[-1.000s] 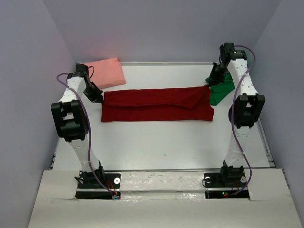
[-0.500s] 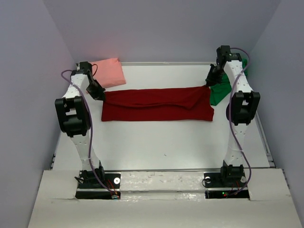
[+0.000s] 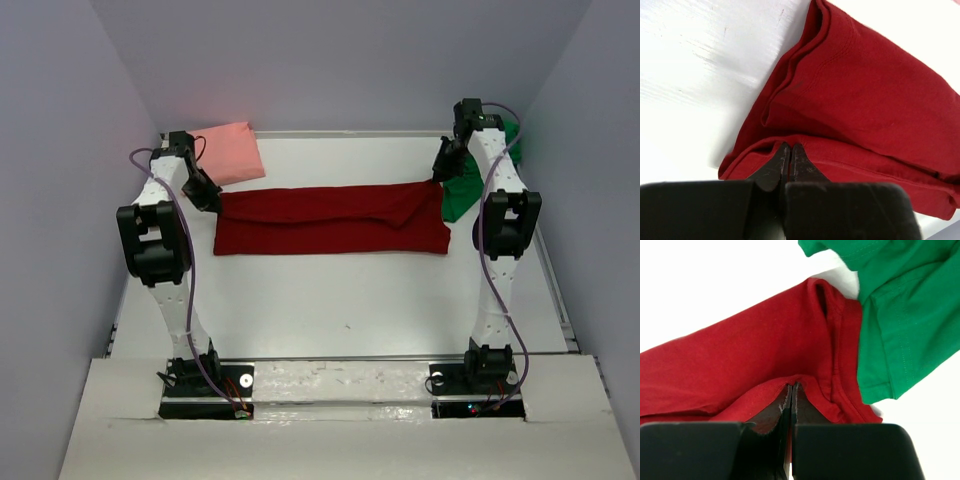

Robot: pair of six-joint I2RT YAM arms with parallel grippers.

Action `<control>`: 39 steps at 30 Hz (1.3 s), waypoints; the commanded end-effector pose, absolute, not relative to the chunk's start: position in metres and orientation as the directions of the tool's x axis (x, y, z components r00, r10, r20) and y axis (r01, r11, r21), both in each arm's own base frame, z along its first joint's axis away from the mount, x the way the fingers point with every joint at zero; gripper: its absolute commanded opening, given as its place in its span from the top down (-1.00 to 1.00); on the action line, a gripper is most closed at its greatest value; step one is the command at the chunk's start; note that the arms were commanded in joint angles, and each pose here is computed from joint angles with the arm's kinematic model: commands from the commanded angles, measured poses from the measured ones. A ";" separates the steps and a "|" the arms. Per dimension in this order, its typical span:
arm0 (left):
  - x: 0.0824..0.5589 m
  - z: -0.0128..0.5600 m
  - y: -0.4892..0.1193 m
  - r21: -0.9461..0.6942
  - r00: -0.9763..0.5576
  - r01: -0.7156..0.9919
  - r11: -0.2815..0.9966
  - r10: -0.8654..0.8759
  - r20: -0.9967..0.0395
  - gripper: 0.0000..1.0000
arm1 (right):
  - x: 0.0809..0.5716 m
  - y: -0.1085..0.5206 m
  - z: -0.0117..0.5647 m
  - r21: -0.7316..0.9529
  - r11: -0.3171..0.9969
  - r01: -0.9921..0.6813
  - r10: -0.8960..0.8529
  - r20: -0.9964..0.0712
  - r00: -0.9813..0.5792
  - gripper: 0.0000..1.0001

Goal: Fold and stack the t-shirts
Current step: Fold the tshirt

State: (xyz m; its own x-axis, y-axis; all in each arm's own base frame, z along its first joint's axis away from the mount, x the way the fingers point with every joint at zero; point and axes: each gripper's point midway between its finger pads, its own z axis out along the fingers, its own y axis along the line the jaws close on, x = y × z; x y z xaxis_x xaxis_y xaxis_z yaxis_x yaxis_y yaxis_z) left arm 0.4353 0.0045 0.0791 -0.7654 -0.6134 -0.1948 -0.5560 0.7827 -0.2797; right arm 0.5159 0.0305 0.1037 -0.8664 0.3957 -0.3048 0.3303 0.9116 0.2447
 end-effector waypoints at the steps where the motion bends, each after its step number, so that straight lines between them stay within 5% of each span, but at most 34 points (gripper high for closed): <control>1: 0.442 0.079 0.005 -0.301 -0.760 -0.557 0.774 -0.621 -0.193 1.00 | 0.535 0.014 0.122 0.230 0.918 0.322 0.391 -0.404 -0.827 1.00; 27: 0.447 0.050 0.031 -0.312 -0.712 -0.620 0.720 -0.684 -0.161 1.00 | 0.533 0.000 0.112 0.213 0.911 0.354 0.412 -0.416 -0.810 1.00; 28: 0.449 0.051 0.031 -0.317 -0.713 -0.617 0.721 -0.682 -0.165 0.95 | 0.533 0.001 0.112 0.217 0.911 0.350 0.411 -0.418 -0.810 1.00; 34: 0.456 0.058 0.033 -0.335 -0.696 -0.613 0.716 -0.690 -0.199 -0.37 | 0.533 0.004 0.111 0.236 0.909 0.343 0.414 -0.421 -0.807 -0.11; 39: 0.459 0.068 0.037 -0.333 -0.686 -0.609 0.720 -0.688 -0.235 -0.42 | 0.532 0.003 0.119 0.243 0.908 0.340 0.416 -0.447 -0.792 -0.34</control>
